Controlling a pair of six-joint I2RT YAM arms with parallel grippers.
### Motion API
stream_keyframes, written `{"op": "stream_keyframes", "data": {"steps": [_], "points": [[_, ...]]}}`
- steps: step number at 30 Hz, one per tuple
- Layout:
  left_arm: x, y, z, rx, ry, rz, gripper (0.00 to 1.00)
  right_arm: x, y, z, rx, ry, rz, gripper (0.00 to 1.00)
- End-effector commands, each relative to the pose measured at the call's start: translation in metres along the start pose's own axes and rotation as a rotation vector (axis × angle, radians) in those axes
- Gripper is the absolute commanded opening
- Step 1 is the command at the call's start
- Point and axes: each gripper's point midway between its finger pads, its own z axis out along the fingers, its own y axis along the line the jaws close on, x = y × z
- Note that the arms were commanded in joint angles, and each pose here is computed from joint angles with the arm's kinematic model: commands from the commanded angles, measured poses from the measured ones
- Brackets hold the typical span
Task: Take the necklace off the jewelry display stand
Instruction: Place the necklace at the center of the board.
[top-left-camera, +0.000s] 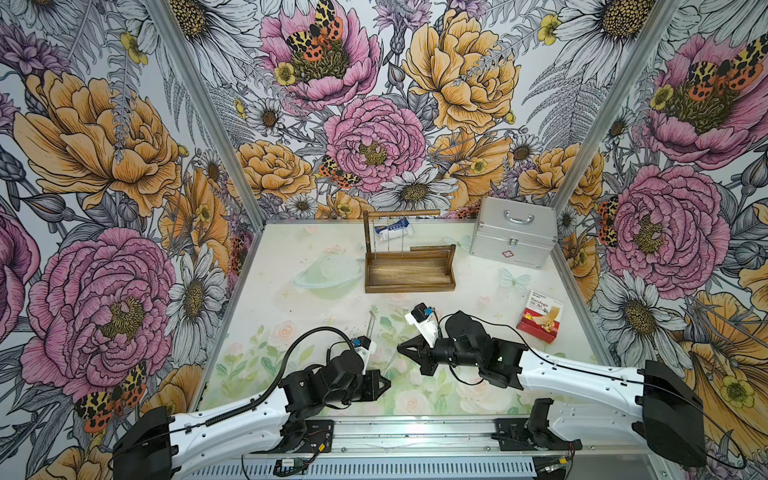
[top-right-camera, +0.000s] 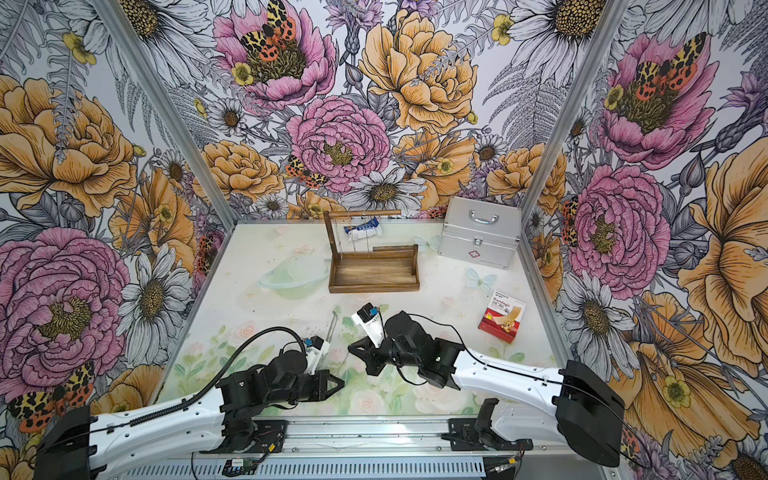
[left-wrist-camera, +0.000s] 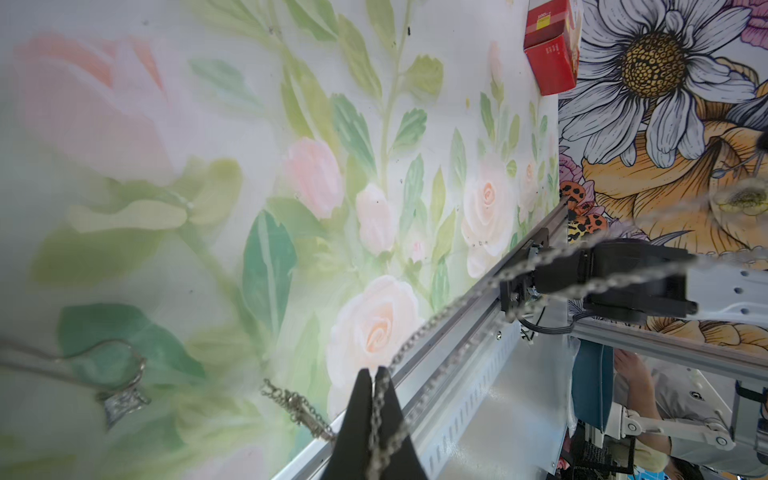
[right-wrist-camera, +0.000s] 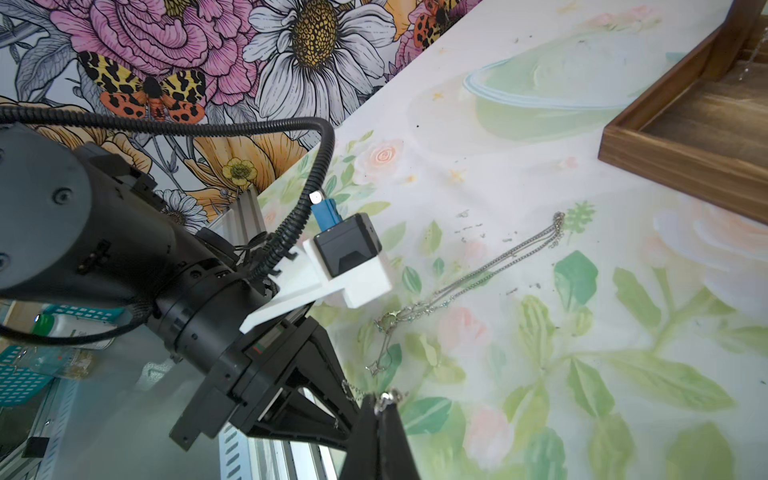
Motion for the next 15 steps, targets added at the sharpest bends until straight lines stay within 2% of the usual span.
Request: {"op": "stream_keyframes", "data": {"steps": [1, 15], "points": [[-0.002, 0.012, 0.004, -0.053, -0.024, -0.031, 0.0, -0.002, -0.007, 0.007, 0.032, -0.019, 0.006, 0.0], [-0.013, 0.026, 0.022, -0.157, -0.021, -0.046, 0.0, 0.018, -0.029, 0.033, 0.101, 0.067, -0.011, 0.0]]}}
